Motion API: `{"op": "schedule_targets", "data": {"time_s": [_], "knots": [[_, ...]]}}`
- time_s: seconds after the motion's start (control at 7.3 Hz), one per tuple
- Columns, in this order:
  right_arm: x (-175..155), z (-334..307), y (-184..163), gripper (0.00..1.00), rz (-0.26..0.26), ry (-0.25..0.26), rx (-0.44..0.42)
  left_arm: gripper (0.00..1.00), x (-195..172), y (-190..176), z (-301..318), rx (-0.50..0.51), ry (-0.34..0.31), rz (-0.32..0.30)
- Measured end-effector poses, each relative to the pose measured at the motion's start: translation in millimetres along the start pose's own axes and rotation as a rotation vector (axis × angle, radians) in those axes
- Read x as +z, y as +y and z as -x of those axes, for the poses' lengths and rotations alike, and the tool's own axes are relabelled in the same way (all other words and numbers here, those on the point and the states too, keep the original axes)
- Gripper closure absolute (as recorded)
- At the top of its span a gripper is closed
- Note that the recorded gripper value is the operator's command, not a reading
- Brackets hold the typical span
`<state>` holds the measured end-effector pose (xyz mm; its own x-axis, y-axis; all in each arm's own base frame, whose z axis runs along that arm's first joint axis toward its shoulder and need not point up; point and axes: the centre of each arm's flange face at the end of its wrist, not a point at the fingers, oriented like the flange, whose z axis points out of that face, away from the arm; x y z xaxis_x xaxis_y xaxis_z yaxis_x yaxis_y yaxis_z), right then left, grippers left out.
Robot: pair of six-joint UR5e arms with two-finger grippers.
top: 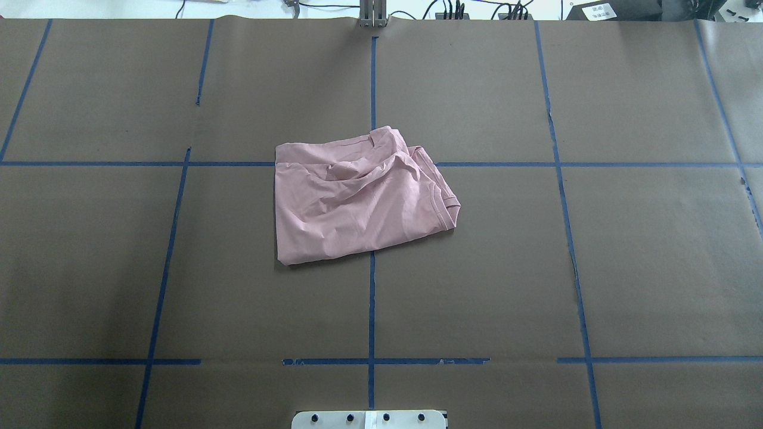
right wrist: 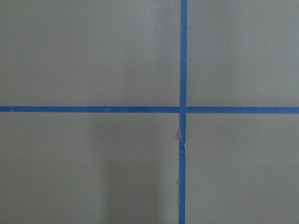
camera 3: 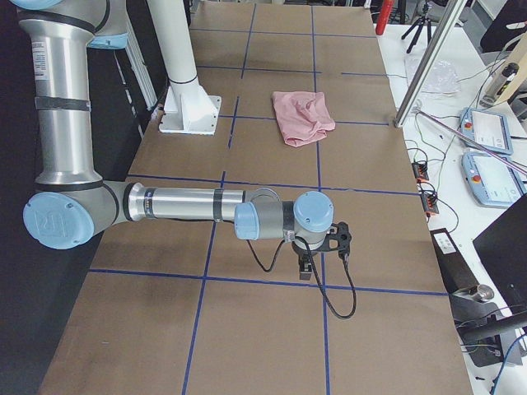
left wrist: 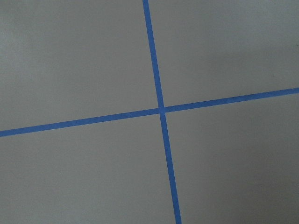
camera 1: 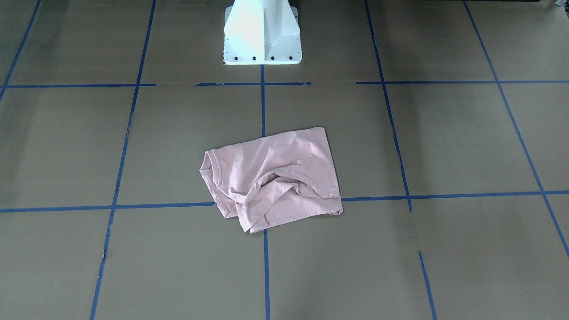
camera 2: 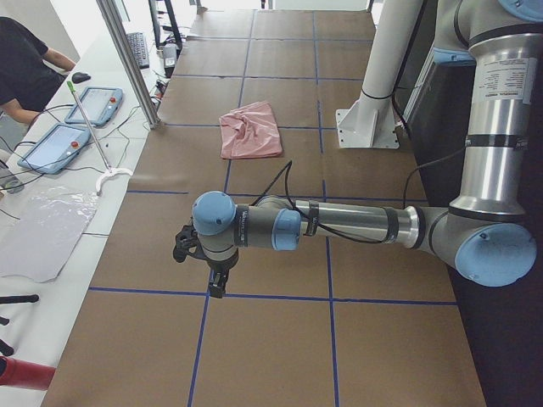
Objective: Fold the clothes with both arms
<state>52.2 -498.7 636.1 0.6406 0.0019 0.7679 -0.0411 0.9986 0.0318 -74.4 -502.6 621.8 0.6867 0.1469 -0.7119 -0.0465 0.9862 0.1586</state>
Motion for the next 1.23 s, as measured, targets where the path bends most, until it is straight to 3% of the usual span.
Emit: {"op": "schedule_targets", "data": {"time_s": [0.55,1.23], "knots": [[2.2,-2.8,1.3,0.00,0.004,0.001,0.006,0.00,0.0,0.0,-0.4,-0.065,0.004,0.000],[3.7,-4.4,2.0,0.00,0.006,-0.001,0.008,0.00,0.0,-0.6,-0.4,-0.068,0.004,-0.002]]}}
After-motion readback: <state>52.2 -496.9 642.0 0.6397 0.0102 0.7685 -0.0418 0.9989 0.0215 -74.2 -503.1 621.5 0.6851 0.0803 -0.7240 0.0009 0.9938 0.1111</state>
